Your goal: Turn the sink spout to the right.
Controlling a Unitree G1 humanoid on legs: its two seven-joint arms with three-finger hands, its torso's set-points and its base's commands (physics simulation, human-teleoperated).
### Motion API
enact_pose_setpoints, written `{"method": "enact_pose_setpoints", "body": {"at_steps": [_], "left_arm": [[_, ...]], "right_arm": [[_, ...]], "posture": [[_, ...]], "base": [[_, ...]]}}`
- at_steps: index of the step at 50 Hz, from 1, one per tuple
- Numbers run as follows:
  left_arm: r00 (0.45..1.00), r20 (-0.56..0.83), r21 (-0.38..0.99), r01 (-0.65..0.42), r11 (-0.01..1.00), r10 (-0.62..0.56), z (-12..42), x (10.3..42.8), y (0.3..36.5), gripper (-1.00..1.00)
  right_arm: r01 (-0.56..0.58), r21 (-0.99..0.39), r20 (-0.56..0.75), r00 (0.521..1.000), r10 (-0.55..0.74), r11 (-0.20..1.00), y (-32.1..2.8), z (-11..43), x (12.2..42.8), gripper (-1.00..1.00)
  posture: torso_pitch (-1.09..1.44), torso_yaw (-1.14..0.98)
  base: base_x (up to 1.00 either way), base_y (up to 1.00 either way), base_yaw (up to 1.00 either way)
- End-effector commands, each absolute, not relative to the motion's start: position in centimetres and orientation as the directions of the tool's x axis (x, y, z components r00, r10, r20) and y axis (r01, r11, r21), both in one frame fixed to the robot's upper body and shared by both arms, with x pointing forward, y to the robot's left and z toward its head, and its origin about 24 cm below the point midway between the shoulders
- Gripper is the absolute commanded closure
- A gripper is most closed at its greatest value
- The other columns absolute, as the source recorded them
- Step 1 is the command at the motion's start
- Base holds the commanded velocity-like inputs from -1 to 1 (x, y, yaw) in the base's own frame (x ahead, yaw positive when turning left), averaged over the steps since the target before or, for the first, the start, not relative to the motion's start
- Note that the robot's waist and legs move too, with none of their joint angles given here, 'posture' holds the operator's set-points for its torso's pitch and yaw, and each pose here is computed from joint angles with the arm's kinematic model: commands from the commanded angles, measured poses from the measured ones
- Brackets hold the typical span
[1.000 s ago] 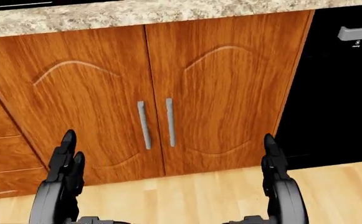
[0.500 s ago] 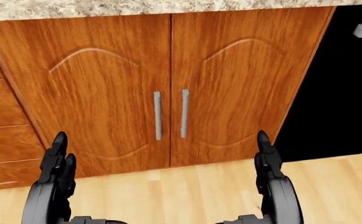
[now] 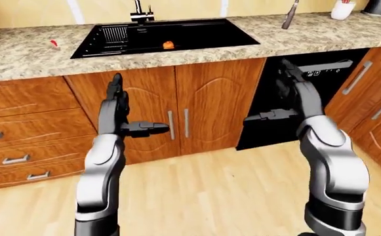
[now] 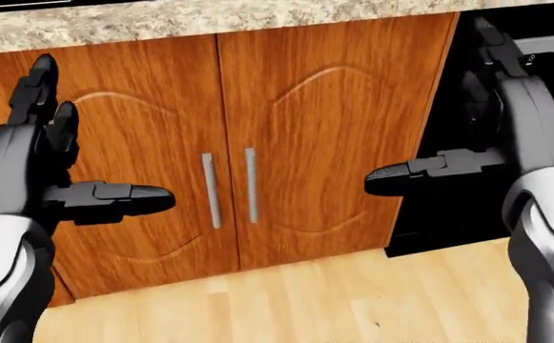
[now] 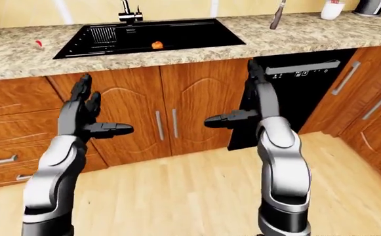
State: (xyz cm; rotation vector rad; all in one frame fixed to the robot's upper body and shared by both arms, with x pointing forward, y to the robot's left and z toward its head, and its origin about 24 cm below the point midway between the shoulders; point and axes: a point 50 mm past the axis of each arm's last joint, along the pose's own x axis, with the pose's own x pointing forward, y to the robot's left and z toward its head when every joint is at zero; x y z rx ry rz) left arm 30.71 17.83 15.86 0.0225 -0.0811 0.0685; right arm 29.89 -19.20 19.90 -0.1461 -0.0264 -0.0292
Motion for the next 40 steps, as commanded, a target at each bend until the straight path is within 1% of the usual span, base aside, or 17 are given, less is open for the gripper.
{"method": "enact_pose_setpoints", "body": {"at_steps": [1, 4, 7, 10, 12, 17, 18, 19, 21, 24, 40], "left_arm": [[0.984, 0.163, 0.031, -0.084, 0.996, 0.078, 18.0, 31.1, 18.1, -1.00], [0.979, 0.174, 0.031, -0.110, 0.993, 0.103, 19.0, 31.5, 18.9, -1.00], [0.977, 0.181, 0.035, -0.122, 0.992, 0.114, 19.7, 31.5, 19.1, -1.00], [0.974, 0.193, 0.035, -0.124, 0.992, 0.115, 20.3, 31.3, 19.0, -1.00], [0.973, 0.201, 0.039, -0.122, 0.992, 0.111, 20.6, 30.9, 18.8, -1.00], [0.969, 0.221, 0.038, -0.118, 0.992, 0.107, 21.8, 30.3, 18.6, -1.00], [0.969, 0.223, 0.039, -0.117, 0.992, 0.105, 21.9, 30.2, 18.6, -1.00], [0.969, 0.225, 0.040, -0.116, 0.992, 0.105, 21.9, 30.2, 18.6, -1.00], [0.968, 0.228, 0.038, -0.116, 0.993, 0.104, 22.1, 30.1, 18.5, -1.00], [0.968, 0.230, 0.036, -0.114, 0.993, 0.103, 22.1, 29.9, 18.5, -1.00], [0.967, 0.232, 0.031, -0.120, 0.992, 0.110, 22.3, 29.7, 18.7, -1.00]], "right_arm": [[0.005, -0.130, 0.064, 0.998, 0.004, 0.991, -19.0, 21.6, 29.8, -1.00], [0.007, -0.156, 0.086, 0.996, 0.006, 0.988, -19.2, 23.2, 29.3, -1.00], [0.019, -0.171, 0.079, 0.997, -0.005, 0.985, -19.2, 24.1, 29.5, -1.00], [0.019, -0.219, 0.081, 0.997, -0.001, 0.975, -18.9, 24.5, 29.4, -1.00], [0.011, -0.208, 0.084, 0.996, 0.006, 0.978, -18.9, 24.6, 29.3, -1.00], [0.005, -0.193, 0.099, 0.995, 0.015, 0.981, -19.1, 25.1, 28.9, -1.00], [0.011, -0.192, 0.113, 0.994, 0.011, 0.981, -19.1, 25.4, 28.8, -1.00], [0.018, -0.224, 0.091, 0.996, 0.002, 0.975, -19.0, 25.2, 28.9, -1.00], [0.022, -0.229, 0.100, 0.995, 0.001, 0.973, -18.9, 25.4, 28.8, -1.00], [0.000, -0.218, 0.090, 0.996, 0.020, 0.976, -18.8, 25.3, 28.7, -1.00], [-0.009, -0.228, 0.094, 0.995, 0.031, 0.974, -18.6, 25.2, 28.8, -1.00]], "posture": [[0.00, 0.00], [0.00, 0.00], [0.00, 0.00], [0.00, 0.00], [0.00, 0.00], [0.00, 0.00], [0.00, 0.00], [0.00, 0.00], [0.00, 0.00], [0.00, 0.00], [0.00, 0.00]], "base": [[0.00, 0.00, 0.00], [0.00, 0.00, 0.00], [0.00, 0.00, 0.00], [0.00, 0.00, 0.00], [0.00, 0.29, 0.00], [0.00, 0.00, 0.95], [0.00, 0.00, 0.00], [0.00, 0.00, 0.00], [0.00, 0.00, 0.00], [0.00, 0.00, 0.00], [0.26, 0.00, 0.00]]}}
